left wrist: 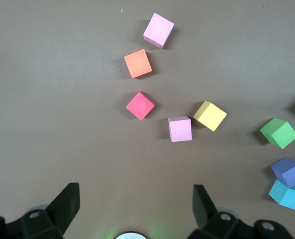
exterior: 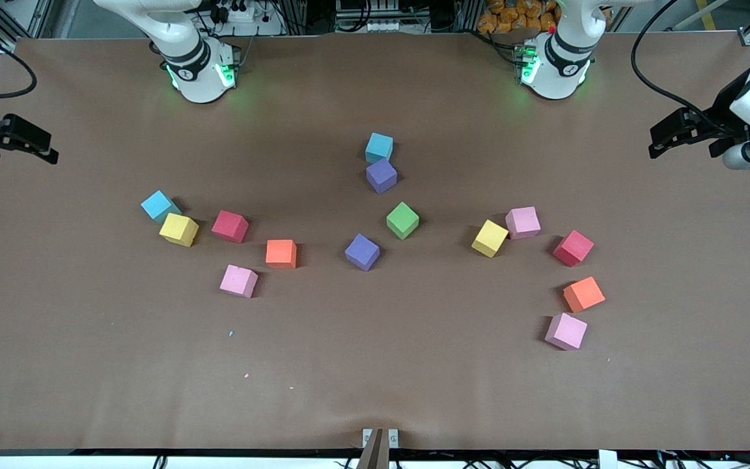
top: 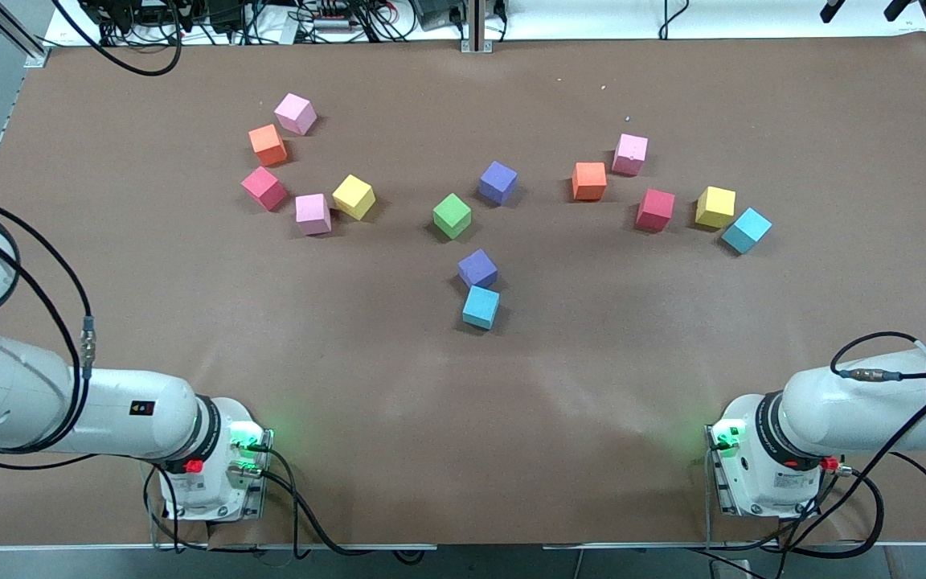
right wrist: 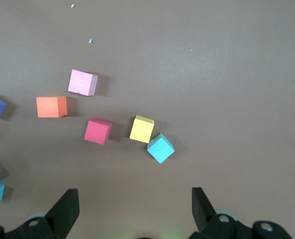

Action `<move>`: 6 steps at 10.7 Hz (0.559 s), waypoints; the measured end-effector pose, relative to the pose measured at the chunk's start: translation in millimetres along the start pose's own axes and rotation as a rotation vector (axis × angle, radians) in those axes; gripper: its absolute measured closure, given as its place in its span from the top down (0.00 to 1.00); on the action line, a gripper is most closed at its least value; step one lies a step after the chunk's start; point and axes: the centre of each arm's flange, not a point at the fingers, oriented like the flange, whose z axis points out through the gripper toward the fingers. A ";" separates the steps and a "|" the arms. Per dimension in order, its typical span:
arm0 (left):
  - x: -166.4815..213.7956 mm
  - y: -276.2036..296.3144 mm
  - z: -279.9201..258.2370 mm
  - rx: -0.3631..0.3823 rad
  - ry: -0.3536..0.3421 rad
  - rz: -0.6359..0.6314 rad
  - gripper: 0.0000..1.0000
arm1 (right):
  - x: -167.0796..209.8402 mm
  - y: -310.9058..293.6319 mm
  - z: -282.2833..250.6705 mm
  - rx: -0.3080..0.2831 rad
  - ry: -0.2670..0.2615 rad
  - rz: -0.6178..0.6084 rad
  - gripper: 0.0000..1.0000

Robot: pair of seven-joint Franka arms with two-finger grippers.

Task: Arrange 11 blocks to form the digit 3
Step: 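Reach the cyan block with the left gripper while the right gripper reaches orange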

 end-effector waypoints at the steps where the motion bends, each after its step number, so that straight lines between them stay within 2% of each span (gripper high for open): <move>1: -0.1 -0.1 0.1 0.000 -0.001 -0.003 1.00 | -0.4 -4.0 0.1 0.000 -0.004 -0.007 1.00; 4: -0.6 -0.6 0.6 0.001 -0.006 -0.015 1.00 | -7.9 -30.9 -14.2 -0.005 -0.008 -0.058 1.00; 6: 0.4 2.8 12.4 0.005 -0.036 -0.008 1.00 | -6.8 -24.9 -17.4 -0.008 0.001 -0.041 1.00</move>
